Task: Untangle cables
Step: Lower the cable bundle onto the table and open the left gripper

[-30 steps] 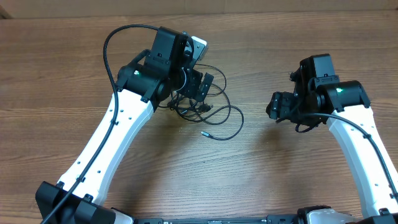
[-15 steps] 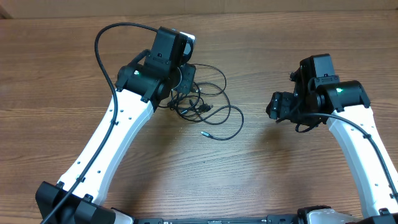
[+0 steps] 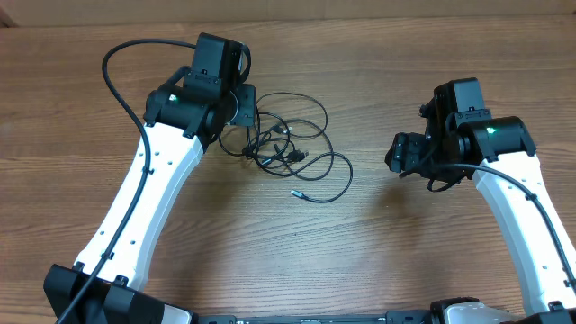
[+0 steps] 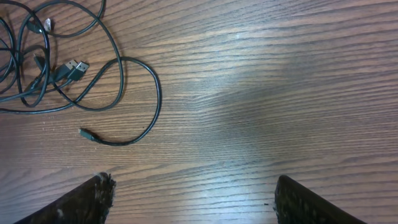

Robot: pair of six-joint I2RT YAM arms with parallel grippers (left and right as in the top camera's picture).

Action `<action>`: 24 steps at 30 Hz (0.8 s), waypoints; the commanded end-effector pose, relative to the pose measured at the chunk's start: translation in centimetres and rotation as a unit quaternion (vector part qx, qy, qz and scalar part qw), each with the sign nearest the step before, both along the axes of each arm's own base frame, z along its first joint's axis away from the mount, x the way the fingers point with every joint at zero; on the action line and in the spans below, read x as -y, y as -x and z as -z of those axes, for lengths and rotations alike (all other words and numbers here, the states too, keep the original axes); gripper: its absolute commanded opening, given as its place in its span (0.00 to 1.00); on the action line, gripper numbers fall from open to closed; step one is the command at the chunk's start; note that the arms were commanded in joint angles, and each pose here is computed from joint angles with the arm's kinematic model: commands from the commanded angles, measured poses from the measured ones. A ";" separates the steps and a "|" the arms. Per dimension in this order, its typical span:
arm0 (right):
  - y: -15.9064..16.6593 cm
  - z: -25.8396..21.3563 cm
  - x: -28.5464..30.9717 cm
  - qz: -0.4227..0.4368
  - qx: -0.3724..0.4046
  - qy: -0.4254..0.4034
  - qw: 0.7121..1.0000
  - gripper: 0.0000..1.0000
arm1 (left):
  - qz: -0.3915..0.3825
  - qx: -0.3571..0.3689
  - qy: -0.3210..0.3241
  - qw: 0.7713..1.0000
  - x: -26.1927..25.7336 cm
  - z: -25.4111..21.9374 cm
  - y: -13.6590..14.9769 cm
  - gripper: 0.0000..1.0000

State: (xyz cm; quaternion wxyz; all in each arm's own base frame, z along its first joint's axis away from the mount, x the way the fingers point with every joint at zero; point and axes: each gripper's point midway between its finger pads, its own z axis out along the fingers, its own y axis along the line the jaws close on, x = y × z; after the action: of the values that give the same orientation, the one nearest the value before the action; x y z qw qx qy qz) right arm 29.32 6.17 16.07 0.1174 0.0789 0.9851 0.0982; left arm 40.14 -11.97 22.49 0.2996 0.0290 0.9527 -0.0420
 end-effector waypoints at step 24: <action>-0.2 -0.1 0.2 0.002 0.005 0.005 1.000 0.83 | 0.420 0.058 0.172 0.889 11.3 -5.0 5.5 1.00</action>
State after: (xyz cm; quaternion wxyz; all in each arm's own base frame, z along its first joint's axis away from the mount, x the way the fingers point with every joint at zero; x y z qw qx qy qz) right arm 29.35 6.18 16.08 0.1181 0.0790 0.9850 0.0983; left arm 36.75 -20.04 23.88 0.2706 0.2490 0.8986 -0.2395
